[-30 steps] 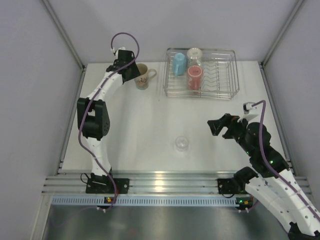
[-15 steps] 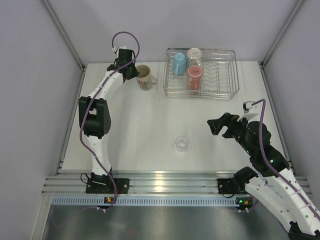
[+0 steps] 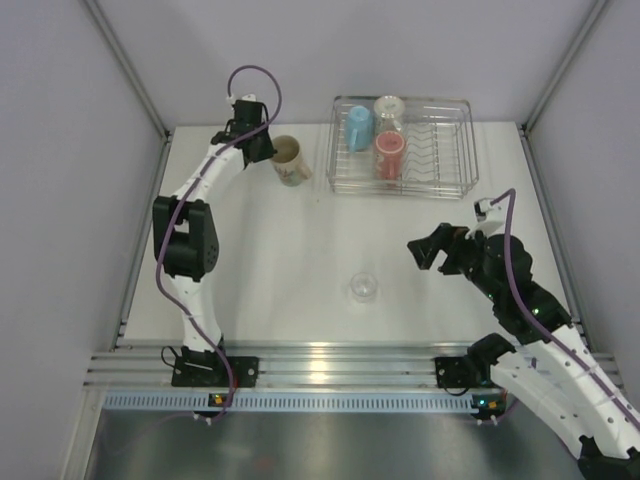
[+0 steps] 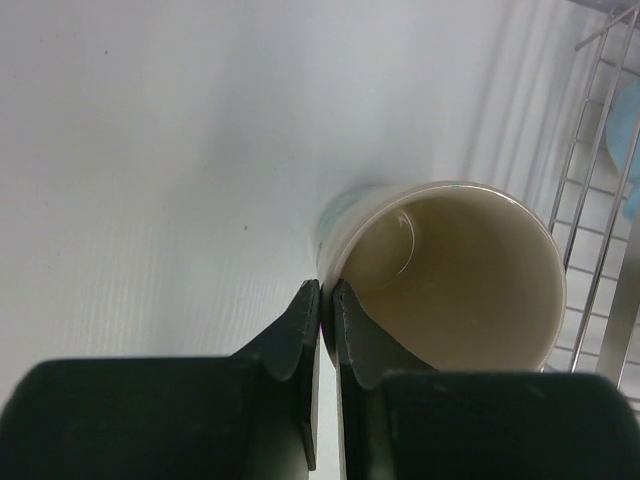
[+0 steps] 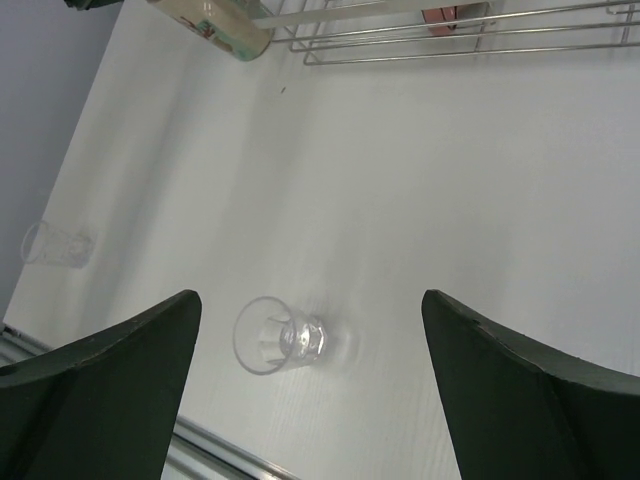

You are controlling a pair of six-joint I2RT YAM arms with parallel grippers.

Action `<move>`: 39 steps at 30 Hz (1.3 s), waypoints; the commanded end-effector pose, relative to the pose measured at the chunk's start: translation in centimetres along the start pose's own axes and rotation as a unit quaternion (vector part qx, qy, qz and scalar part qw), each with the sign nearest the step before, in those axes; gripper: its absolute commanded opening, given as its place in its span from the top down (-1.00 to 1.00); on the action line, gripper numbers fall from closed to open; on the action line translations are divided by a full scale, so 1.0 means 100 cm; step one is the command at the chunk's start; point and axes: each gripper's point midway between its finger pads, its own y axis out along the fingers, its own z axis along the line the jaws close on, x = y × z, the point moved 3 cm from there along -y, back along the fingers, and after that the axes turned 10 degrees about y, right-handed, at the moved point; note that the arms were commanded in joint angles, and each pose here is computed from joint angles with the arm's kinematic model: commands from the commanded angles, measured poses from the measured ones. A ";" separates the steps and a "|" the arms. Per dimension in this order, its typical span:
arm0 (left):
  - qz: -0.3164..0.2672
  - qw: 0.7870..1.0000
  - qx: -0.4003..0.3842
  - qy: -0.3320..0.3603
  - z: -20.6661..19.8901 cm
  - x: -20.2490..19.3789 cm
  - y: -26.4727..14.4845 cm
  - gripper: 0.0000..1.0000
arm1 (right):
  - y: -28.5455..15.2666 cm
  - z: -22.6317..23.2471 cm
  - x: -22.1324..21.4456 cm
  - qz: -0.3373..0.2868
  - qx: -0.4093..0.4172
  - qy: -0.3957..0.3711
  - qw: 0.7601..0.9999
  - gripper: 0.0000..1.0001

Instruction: Load the cups into the dish rack

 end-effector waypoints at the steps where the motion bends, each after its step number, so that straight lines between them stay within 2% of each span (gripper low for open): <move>1: -0.009 1.000 -0.020 0.019 0.001 0.011 -0.045 1.00 | 0.003 0.024 0.021 -0.007 0.029 0.004 1.000 -0.84; 9: 0.009 0.999 -0.036 0.026 0.007 -0.023 -0.091 1.00 | 0.050 0.058 0.050 0.035 0.018 0.000 0.999 -0.76; 14: 0.017 0.995 -0.092 0.021 -0.002 -0.041 -0.125 1.00 | 0.084 0.101 0.071 0.052 0.030 -0.028 0.998 -0.72; 15: 0.017 0.995 -0.097 0.021 -0.002 -0.042 -0.129 1.00 | 0.102 0.098 0.062 0.073 0.006 -0.038 0.997 -0.70; 19: 0.010 0.991 -0.129 0.020 -0.008 -0.046 -0.151 1.00 | 0.136 0.136 0.047 0.116 0.028 -0.091 0.989 -0.62; 23: 0.010 0.988 -0.151 0.021 -0.010 -0.053 -0.165 1.00 | 0.166 0.167 0.031 0.133 0.059 -0.121 0.982 -0.61; 27: 0.006 0.985 -0.171 0.021 -0.014 -0.055 -0.178 1.00 | 0.201 0.169 0.000 0.173 0.042 -0.122 0.976 -0.49; 39: 0.002 0.982 -0.186 0.019 -0.016 -0.059 -0.189 1.00 | 0.232 0.192 -0.042 0.211 0.033 -0.133 0.968 -0.45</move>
